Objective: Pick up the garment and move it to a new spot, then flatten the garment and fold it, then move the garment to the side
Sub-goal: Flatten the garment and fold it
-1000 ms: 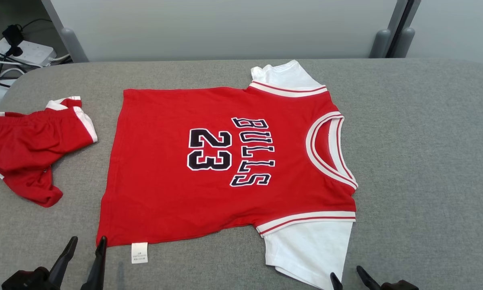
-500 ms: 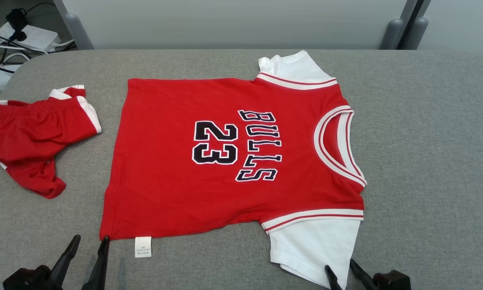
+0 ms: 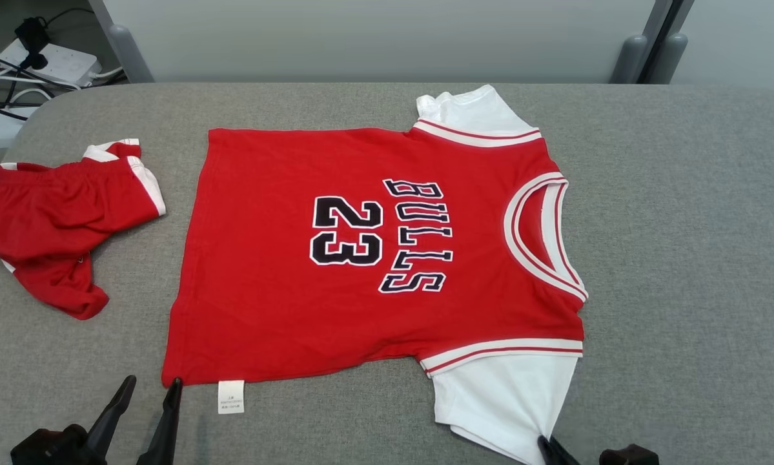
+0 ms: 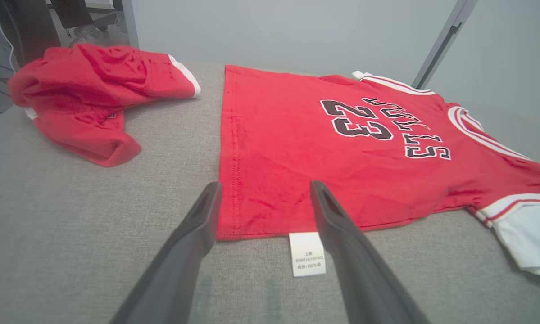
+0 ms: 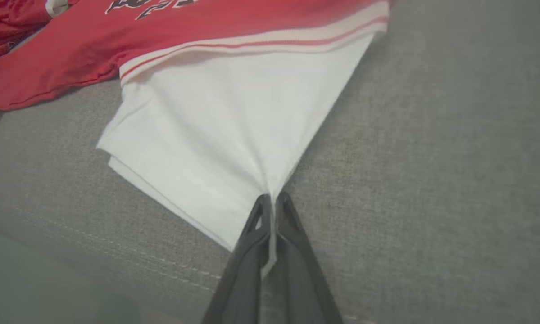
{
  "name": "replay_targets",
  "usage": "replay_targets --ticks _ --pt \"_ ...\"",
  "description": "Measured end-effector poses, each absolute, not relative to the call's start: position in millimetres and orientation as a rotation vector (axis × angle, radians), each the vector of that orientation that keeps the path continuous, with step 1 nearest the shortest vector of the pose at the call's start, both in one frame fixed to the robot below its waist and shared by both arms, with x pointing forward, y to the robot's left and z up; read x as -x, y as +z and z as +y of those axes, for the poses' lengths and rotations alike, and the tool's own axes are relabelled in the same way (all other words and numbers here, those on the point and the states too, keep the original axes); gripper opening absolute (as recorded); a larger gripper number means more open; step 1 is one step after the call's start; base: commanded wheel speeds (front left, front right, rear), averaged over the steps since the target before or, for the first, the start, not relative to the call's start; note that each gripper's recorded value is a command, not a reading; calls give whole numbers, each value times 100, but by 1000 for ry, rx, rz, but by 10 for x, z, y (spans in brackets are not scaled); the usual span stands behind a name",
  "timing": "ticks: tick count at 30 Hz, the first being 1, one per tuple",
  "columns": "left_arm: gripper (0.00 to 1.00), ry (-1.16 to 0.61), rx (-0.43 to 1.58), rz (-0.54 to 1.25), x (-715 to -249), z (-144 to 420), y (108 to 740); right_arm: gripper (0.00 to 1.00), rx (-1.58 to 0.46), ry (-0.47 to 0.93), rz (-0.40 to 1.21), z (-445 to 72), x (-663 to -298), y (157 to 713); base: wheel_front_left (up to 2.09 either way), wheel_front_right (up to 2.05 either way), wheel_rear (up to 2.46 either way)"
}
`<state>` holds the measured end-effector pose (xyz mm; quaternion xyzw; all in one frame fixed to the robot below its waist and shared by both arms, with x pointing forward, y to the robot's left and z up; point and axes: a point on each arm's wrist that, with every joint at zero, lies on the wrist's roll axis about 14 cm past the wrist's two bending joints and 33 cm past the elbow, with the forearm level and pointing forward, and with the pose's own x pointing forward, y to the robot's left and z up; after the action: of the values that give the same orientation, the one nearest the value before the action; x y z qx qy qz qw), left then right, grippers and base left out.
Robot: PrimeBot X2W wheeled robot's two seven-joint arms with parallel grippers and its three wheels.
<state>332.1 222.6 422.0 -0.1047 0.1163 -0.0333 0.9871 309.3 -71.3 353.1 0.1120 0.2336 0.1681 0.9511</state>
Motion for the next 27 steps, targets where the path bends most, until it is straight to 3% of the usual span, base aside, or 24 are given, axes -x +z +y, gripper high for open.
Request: replay_targets --ticks 25,27 --pt "100 -106 234 413 -3490 2194 3756 0 -224 267 421 -930 -3153 3638 0 0 0" --pt "86 -100 252 434 -3502 2199 3700 0 -224 266 424 -934 -3154 3628 0 0 0"
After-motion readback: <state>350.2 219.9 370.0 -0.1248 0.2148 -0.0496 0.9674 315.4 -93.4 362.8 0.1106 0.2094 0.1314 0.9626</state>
